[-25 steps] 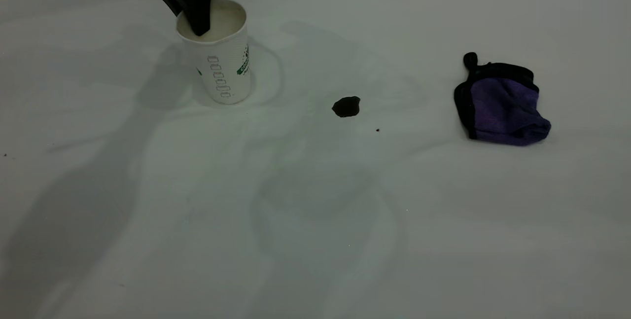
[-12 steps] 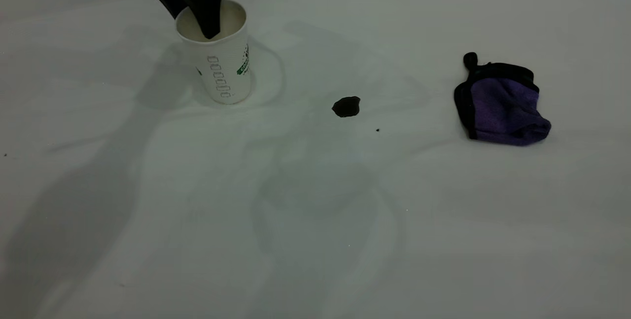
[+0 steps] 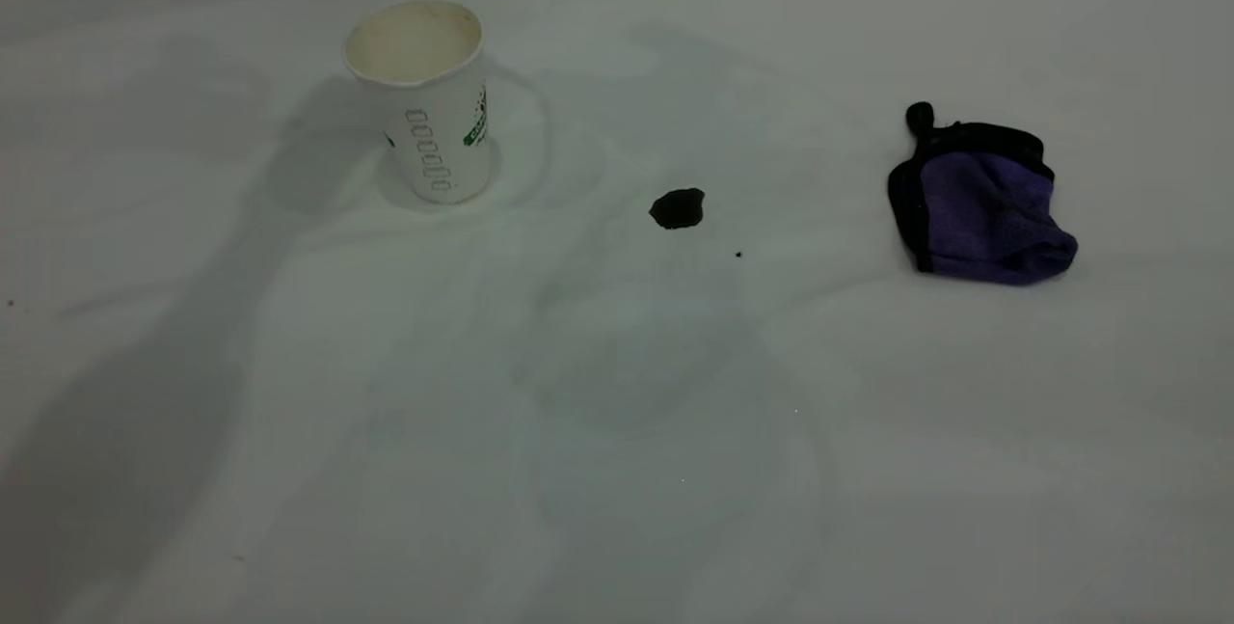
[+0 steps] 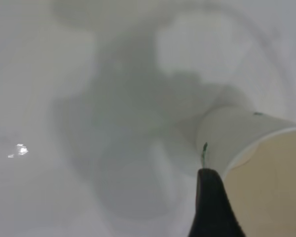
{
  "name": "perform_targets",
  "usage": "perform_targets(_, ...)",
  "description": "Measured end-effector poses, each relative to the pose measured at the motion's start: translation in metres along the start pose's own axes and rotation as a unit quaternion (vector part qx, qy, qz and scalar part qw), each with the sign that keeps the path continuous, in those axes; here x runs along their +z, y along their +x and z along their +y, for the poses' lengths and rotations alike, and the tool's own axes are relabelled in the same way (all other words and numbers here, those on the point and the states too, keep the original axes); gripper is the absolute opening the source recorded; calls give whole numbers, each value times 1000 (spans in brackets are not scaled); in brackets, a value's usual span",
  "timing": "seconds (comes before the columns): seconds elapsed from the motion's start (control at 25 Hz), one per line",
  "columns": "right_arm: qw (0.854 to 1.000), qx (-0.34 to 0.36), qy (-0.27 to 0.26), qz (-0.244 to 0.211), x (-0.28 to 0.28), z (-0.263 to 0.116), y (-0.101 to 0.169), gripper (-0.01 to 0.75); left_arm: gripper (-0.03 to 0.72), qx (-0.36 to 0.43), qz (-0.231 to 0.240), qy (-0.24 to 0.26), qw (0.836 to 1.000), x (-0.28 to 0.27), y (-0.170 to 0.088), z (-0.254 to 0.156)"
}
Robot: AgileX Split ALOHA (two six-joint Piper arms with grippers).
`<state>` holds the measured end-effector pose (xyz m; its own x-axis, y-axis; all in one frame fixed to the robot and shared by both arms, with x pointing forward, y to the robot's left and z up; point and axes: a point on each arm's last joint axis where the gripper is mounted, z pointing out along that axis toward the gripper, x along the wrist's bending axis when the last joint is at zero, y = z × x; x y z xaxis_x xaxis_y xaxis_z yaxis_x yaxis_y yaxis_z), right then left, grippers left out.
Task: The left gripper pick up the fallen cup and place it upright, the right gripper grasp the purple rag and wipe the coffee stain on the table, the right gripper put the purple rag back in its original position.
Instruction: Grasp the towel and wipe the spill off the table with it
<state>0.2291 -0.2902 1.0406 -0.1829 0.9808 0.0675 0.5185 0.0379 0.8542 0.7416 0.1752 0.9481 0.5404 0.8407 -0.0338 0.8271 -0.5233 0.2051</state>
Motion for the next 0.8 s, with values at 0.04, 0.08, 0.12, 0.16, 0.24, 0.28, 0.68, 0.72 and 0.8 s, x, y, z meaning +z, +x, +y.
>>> perform_targets(0.04,1000,0,0,0,0,0,0,446,490,0,3,-10,1000,-11,-2,2)
perform_targets(0.08,1000,0,0,0,0,0,0,446,490,0,8,-23,1000,-25,-4,3)
perform_targets(0.12,1000,0,0,0,0,0,0,446,490,-1,11,-35,999,-39,-8,5)
perform_targets(0.16,1000,0,0,0,0,0,0,446,490,-5,15,-51,999,-56,-10,5)
perform_targets(0.24,1000,0,0,0,0,0,0,446,490,-16,24,-85,996,-92,-17,5)
perform_targets(0.28,1000,0,0,0,0,0,0,446,490,-26,29,-108,993,-116,-21,4)
perform_targets(0.68,1000,1,0,1,0,0,0,446,491,-40,42,-228,972,-267,-71,-51)
perform_targets(0.72,1000,1,0,1,0,0,0,446,488,-38,40,-225,973,-272,-77,-60)
perform_targets(0.8,1000,1,0,1,0,0,0,446,485,-36,38,-212,976,-279,-86,-84)
